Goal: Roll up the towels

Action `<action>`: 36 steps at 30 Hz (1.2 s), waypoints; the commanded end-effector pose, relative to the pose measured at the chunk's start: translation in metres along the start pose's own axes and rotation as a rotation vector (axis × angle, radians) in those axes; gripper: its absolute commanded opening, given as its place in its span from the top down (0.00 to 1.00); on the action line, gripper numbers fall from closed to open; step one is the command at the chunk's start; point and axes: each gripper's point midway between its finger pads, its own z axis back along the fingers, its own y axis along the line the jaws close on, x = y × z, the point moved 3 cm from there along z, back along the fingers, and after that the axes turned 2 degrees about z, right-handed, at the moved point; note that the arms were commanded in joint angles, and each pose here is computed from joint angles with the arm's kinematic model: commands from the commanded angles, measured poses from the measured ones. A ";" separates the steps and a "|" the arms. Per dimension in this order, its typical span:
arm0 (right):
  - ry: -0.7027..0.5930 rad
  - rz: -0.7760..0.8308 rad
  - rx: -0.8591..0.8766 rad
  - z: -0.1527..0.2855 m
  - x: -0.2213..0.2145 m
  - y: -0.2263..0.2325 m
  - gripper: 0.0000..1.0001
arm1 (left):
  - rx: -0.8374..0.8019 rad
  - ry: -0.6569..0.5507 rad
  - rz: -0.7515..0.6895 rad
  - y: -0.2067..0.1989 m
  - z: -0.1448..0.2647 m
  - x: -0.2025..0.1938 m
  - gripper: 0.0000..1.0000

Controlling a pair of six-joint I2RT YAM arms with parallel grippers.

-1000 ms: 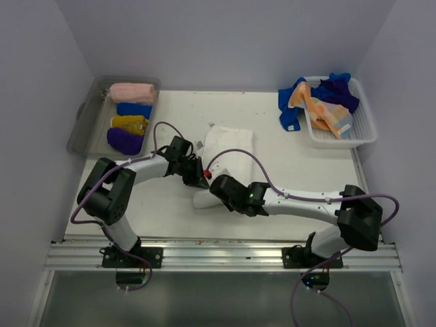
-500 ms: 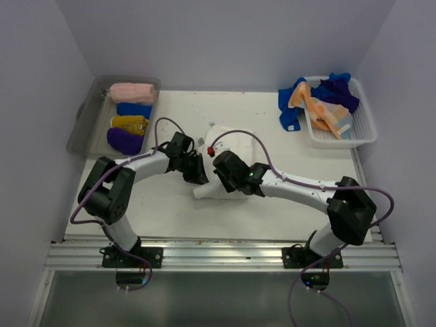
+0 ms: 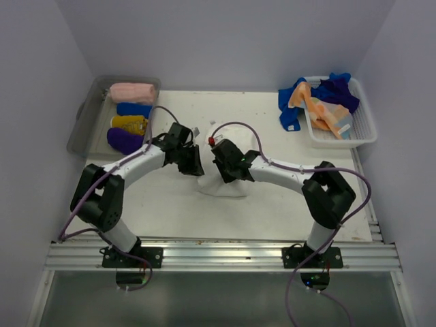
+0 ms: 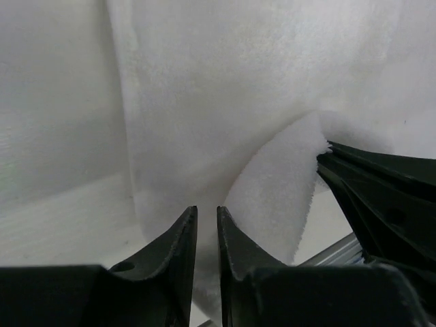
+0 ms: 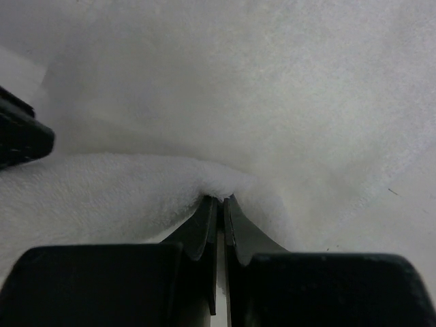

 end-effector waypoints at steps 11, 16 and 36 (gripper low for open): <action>0.050 -0.106 0.028 -0.023 0.005 -0.014 1.00 | -0.022 -0.258 -0.016 -0.026 0.076 0.020 0.87; 0.072 -0.118 0.036 -0.028 0.003 -0.012 1.00 | -0.238 -0.189 -0.106 -0.047 0.066 -0.002 0.90; 0.052 -0.170 -0.019 -0.008 -0.001 -0.031 1.00 | -0.051 -0.122 -0.144 -0.020 -0.005 0.033 0.94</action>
